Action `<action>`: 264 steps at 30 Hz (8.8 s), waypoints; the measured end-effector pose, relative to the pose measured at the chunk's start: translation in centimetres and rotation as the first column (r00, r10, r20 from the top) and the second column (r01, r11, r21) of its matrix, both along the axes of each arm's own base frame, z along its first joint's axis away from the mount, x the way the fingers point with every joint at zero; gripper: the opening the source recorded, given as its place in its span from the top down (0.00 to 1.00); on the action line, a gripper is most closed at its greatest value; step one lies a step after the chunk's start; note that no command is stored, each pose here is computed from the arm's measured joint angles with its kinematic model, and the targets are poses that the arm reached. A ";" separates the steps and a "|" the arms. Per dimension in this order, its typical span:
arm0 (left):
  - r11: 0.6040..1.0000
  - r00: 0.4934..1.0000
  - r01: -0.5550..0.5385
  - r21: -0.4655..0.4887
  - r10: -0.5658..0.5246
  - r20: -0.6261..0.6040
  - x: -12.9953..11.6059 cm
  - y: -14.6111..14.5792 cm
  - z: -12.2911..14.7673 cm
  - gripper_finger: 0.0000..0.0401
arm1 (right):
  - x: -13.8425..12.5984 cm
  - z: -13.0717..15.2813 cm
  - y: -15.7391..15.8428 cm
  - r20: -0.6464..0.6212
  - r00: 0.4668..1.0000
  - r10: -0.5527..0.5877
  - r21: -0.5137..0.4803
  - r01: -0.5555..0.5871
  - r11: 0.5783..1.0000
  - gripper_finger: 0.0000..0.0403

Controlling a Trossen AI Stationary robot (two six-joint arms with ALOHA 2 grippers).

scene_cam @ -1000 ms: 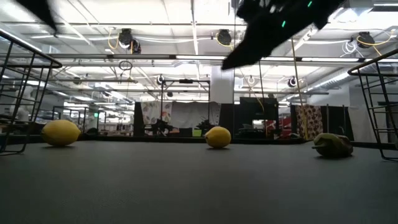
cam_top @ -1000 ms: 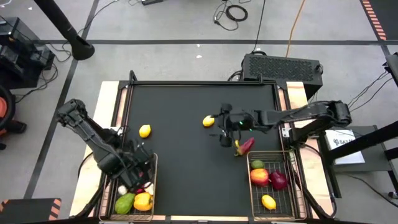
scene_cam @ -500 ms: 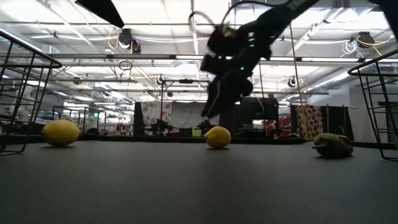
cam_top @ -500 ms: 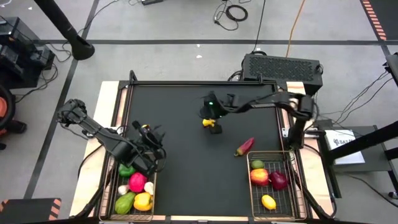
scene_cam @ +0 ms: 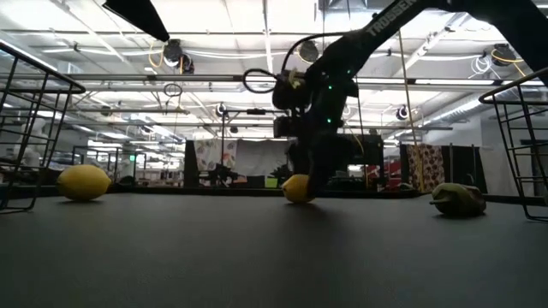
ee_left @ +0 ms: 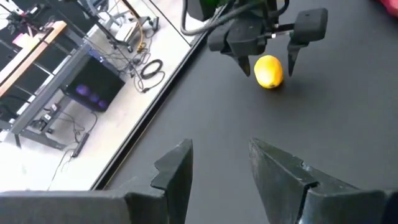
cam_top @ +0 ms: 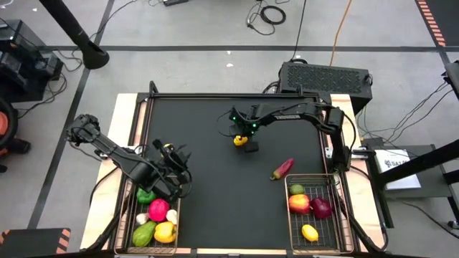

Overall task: Sort produce into baskets
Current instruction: Put the right yellow lemon into the right gold wire basket, then put the chili pepper into the left gold wire basket

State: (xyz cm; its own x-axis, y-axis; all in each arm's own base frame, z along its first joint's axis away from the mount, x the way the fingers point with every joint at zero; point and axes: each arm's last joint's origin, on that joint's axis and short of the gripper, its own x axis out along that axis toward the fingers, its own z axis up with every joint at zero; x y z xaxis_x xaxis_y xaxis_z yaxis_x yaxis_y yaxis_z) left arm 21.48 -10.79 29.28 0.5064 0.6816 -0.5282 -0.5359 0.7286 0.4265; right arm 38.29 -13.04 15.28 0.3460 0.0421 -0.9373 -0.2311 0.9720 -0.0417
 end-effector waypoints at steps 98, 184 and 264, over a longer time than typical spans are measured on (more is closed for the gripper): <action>0.994 0.984 0.088 -0.058 -0.078 0.158 6.3 0.7 -0.1 0.59 | -24.1 12.5 33.9 -0.177 0.840 -0.513 0.131 0.537 0.833 0.12; 0.716 0.783 0.614 -0.332 -0.496 0.376 29.0 4.7 -21.1 0.93 | -20.5 20.4 27.7 0.667 0.715 -0.209 -0.338 0.541 0.770 0.12; 0.552 0.785 0.187 -0.813 -0.581 -0.214 -6.9 -12.5 0.4 0.93 | -20.3 20.4 27.9 0.674 0.705 -0.223 -0.312 0.545 0.778 0.12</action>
State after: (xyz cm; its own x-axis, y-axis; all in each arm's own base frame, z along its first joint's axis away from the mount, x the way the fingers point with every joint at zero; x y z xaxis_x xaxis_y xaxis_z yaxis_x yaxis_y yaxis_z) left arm 14.60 -23.33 29.72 0.2135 -0.2337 -0.9486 -0.0331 0.9687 -0.2461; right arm 17.96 14.85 35.72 0.6926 -0.5949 -0.4080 0.3858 0.7834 -0.4873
